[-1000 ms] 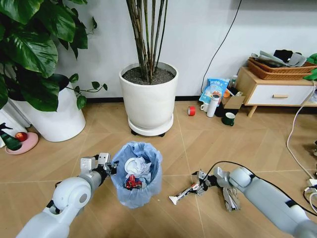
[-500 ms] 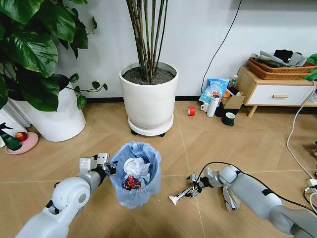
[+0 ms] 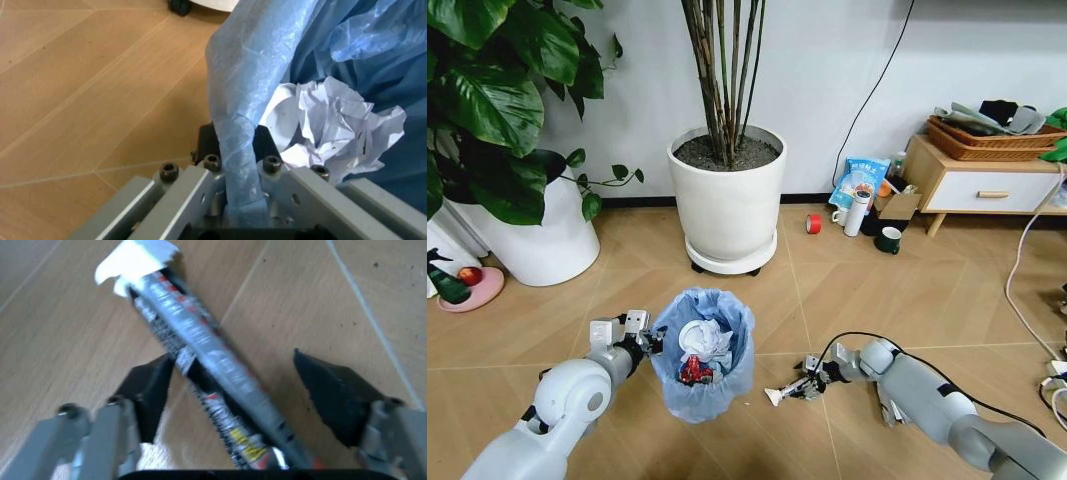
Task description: Pick up the trash bin and place the garbage on the floor into it.
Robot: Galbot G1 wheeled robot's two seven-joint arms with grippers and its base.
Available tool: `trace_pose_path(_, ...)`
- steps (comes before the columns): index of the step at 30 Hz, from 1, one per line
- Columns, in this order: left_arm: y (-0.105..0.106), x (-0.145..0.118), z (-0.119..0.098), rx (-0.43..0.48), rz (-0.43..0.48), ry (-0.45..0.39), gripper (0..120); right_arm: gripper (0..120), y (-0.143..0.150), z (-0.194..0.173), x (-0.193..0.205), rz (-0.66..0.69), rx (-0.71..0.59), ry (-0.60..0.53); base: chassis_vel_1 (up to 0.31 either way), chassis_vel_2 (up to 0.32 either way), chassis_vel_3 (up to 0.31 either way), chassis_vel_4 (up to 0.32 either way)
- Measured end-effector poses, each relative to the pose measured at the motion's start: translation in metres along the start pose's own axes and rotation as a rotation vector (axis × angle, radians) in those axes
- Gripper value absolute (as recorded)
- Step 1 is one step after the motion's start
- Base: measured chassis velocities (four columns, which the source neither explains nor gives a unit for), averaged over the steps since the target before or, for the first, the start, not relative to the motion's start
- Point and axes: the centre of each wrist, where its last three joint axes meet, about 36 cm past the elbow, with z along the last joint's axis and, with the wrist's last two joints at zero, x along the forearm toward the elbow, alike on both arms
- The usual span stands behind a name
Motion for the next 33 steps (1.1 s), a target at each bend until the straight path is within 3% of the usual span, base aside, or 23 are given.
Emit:
trace_pose_path(16,0.0,-0.003,0.001,-0.004,0.007,0.005,0,7,0.015,0.008,-0.003,0.064,-0.026,-0.034,0.0,0.0,0.0,0.0)
trace_pose_path(24,0.001,-0.004,0.0,-0.012,0.016,0.006,0,2,0.027,0.016,0.014,0.161,-0.131,-0.044,0.0,0.0,0.0,0.0)
trace_pose_path(33,0.004,-0.006,-0.006,-0.034,0.035,0.002,0,1,0.034,-0.016,0.063,0.343,-0.313,-0.282,0.0,0.0,0.0,0.0)
